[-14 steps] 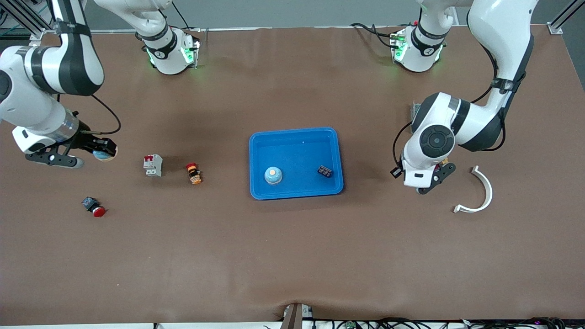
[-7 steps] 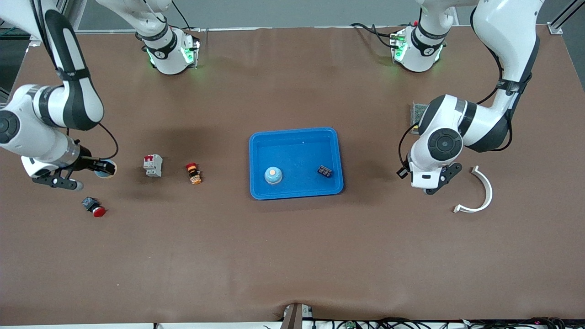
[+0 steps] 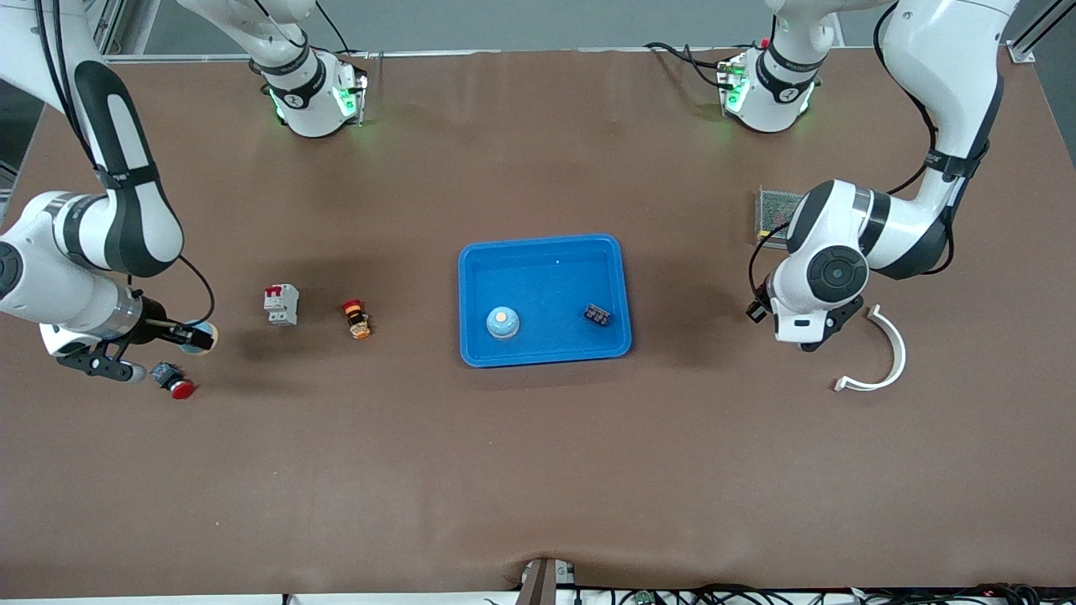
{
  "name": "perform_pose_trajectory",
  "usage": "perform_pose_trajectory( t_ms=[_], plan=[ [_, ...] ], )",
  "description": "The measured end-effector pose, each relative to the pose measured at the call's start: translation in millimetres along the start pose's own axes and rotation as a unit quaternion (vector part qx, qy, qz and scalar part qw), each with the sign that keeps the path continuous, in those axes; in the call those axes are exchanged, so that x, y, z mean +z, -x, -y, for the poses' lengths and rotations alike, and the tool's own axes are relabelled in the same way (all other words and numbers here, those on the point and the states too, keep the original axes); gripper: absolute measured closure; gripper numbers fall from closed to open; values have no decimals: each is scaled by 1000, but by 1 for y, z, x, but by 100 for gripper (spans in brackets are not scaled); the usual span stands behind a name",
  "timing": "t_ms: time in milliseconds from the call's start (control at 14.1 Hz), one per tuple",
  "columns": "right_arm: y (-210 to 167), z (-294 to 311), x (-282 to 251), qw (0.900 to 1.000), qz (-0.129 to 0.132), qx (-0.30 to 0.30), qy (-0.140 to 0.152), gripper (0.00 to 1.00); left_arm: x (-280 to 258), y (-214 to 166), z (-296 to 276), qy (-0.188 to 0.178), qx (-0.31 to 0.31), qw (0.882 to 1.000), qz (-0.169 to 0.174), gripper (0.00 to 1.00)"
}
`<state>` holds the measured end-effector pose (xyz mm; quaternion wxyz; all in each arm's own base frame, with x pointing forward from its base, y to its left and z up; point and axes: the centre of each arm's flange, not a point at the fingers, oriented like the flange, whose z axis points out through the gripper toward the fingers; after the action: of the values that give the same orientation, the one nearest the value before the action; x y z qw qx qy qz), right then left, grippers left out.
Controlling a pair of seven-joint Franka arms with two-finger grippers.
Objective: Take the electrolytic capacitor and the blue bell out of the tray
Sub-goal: 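Release the capacitor with the left gripper while the right gripper releases the bell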
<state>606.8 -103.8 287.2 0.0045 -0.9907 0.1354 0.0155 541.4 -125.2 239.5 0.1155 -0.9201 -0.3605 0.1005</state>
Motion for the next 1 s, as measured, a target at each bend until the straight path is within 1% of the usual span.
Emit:
perform_pose_trajectory(
  t_ms=[142, 213, 355, 498, 711, 995],
  plan=[
    [-5, -2, 18, 1000, -6, 4, -2, 37, 22, -4, 11, 6, -2, 1000, 5, 67],
    [-7, -3, 29, 1000, -6, 9, -6, 37, 32, -5, 17, 4, 1, 1000, 11, 67],
    [-8, -4, 51, 1000, 0, 24, -18, 37, 46, -2, 24, -5, 7, 1000, 17, 67],
    [-7, -4, 69, 999, 7, 37, -28, 37, 54, 2, 28, -17, 22, 1000, 7, 67],
    [-7, -3, 85, 999, 9, 41, -31, 37, 65, 8, 30, -20, 34, 999, 1, 67],
    [-7, -4, 93, 999, 10, 43, -31, 37, 79, 11, 28, -20, 39, 999, 8, 67]
  ],
)
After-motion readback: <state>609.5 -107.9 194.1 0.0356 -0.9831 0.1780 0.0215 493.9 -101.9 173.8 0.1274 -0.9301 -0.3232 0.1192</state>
